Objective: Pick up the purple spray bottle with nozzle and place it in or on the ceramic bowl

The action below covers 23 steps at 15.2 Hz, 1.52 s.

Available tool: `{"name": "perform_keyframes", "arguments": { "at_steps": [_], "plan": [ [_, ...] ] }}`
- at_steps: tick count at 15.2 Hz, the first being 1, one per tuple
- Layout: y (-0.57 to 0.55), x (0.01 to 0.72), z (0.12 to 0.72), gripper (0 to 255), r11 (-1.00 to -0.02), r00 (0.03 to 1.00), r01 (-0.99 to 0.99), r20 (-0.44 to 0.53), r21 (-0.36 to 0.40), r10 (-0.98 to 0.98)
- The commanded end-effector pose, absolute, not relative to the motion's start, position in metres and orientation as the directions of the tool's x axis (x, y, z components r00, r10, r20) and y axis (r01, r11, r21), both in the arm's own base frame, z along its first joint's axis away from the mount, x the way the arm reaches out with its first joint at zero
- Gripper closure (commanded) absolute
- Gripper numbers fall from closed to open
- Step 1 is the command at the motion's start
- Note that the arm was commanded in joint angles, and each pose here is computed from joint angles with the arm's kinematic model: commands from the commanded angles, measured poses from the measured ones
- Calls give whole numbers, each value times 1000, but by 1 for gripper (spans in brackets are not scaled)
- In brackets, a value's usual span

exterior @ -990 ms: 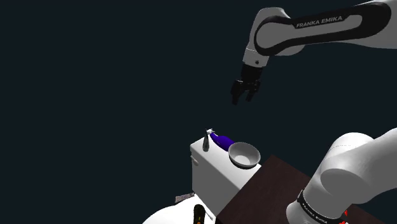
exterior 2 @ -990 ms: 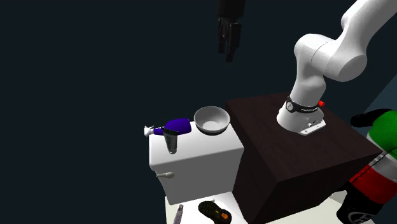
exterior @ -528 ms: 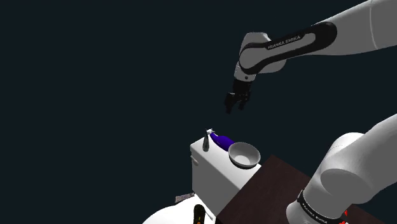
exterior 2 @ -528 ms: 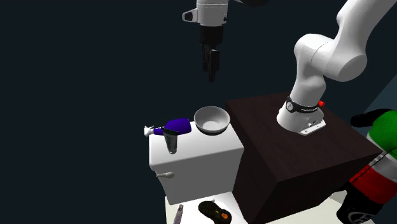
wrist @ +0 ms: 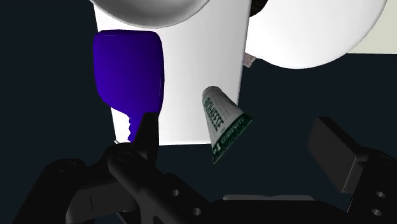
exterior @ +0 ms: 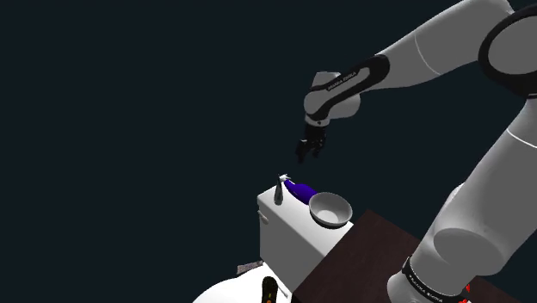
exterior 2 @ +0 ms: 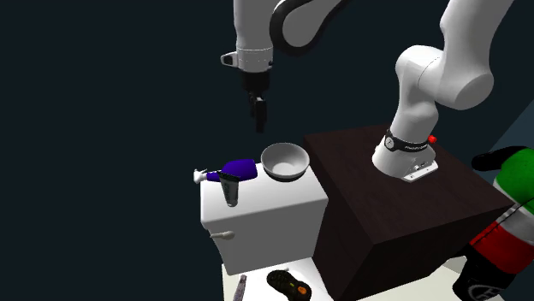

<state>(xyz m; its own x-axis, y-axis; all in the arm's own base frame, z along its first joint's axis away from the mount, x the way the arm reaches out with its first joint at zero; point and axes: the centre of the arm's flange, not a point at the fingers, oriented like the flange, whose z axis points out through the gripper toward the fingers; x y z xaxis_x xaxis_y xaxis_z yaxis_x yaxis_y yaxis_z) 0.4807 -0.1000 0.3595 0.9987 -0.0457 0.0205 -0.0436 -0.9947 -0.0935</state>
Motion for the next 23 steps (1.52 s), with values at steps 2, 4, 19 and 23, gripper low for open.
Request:
{"name": "perform_keyframes", "arguments": {
  "at_steps": [2,4,19,23],
  "plan": [
    [-112,501,326,0,-996,1000,-27,15,-89,-28],
    [-119,514,305,0,-996,1000,-16,10,-86,-17],
    [-173,616,141,0,-996,997,65,-24,-68,67],
    [-179,628,111,0,-995,997,75,-28,-66,77]
  ]
}}
